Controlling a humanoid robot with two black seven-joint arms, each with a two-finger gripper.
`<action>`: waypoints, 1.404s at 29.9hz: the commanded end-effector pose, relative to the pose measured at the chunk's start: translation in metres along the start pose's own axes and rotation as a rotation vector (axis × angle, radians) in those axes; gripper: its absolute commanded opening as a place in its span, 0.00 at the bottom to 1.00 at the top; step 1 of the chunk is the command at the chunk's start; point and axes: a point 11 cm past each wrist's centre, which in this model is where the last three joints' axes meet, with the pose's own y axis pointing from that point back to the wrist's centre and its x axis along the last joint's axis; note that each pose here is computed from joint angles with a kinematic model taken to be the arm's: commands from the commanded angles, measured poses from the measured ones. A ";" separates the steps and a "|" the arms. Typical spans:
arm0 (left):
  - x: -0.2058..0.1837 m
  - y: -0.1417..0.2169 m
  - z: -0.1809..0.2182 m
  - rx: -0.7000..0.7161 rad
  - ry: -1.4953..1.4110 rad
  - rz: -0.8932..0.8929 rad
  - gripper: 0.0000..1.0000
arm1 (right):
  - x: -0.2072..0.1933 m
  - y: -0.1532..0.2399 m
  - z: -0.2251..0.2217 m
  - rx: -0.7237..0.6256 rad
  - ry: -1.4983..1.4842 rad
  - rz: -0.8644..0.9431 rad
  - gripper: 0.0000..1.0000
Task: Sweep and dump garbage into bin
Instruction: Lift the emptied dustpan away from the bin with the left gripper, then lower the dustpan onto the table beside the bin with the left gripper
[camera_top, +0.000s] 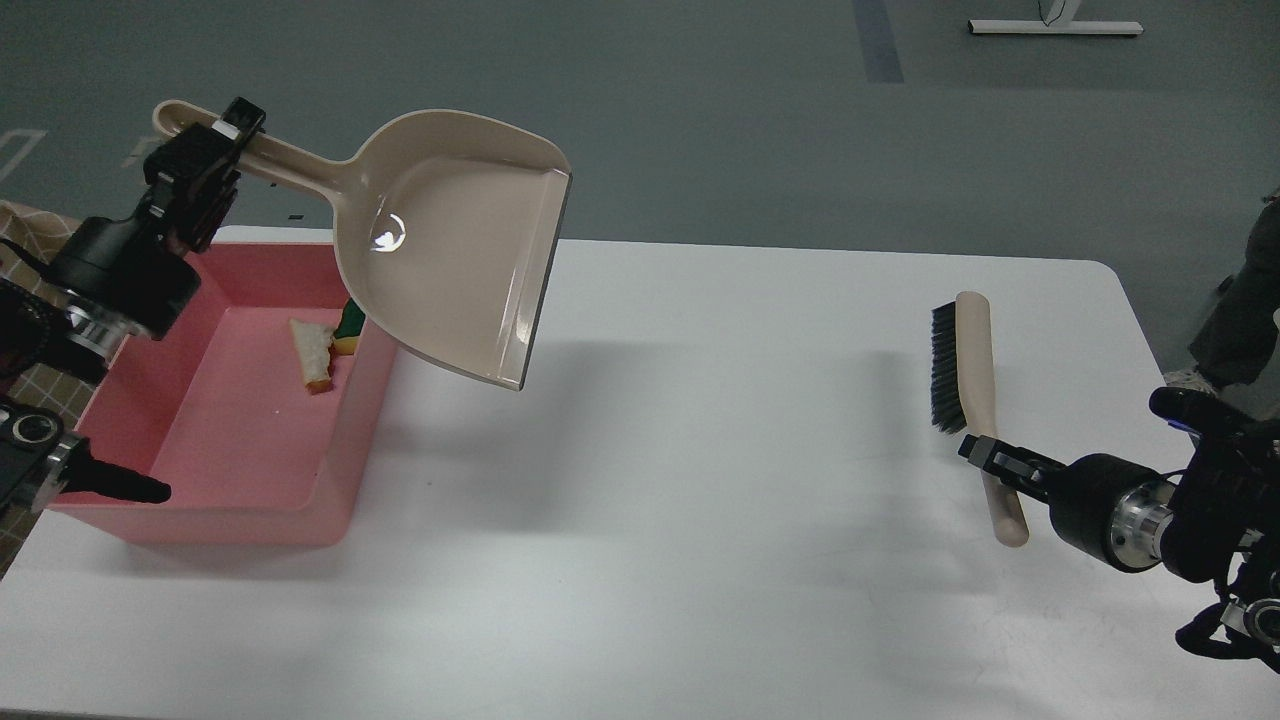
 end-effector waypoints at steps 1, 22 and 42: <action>-0.021 -0.003 0.005 -0.007 -0.004 -0.016 0.00 | 0.000 0.000 0.001 -0.002 0.000 0.000 0.21; -0.080 -0.015 0.033 0.138 0.021 0.007 0.04 | -0.002 -0.001 0.006 -0.016 -0.007 -0.001 0.21; -0.159 -0.017 0.046 0.126 0.145 -0.017 0.00 | -0.002 -0.002 0.010 -0.030 -0.011 -0.003 0.21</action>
